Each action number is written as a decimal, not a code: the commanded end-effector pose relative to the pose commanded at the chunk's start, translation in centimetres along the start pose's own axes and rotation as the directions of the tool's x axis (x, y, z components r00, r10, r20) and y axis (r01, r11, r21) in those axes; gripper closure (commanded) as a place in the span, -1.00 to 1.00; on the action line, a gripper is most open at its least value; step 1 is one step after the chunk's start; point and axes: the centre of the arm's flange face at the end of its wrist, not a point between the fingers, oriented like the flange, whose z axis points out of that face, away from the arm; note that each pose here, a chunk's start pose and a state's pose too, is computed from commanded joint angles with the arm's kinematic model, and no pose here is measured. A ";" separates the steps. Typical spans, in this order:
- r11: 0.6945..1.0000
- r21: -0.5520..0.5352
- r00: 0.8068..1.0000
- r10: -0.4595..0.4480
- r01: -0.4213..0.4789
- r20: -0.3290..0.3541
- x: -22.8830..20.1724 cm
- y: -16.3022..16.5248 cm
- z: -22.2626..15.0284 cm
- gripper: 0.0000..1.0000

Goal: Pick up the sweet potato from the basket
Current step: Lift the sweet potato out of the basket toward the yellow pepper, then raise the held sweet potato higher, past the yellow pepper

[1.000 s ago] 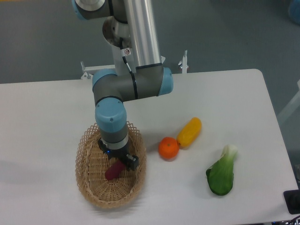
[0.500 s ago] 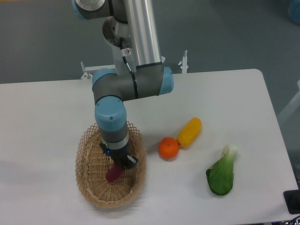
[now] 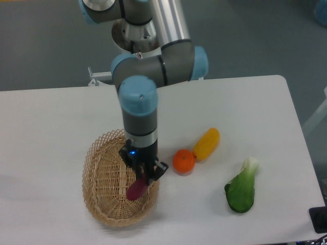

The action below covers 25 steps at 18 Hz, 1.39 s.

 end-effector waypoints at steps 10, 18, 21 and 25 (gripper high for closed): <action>0.997 -0.072 0.999 0.038 -0.040 -0.033 -4.6 5.3 -1.6 0.51; 0.989 -0.108 0.994 0.099 -0.103 -0.048 -9.8 10.8 -3.4 0.51; 0.986 -0.119 0.991 0.113 -0.120 -0.064 -11.0 12.5 -3.6 0.51; 0.984 -0.122 0.991 0.125 -0.131 -0.055 -12.3 13.9 -4.4 0.51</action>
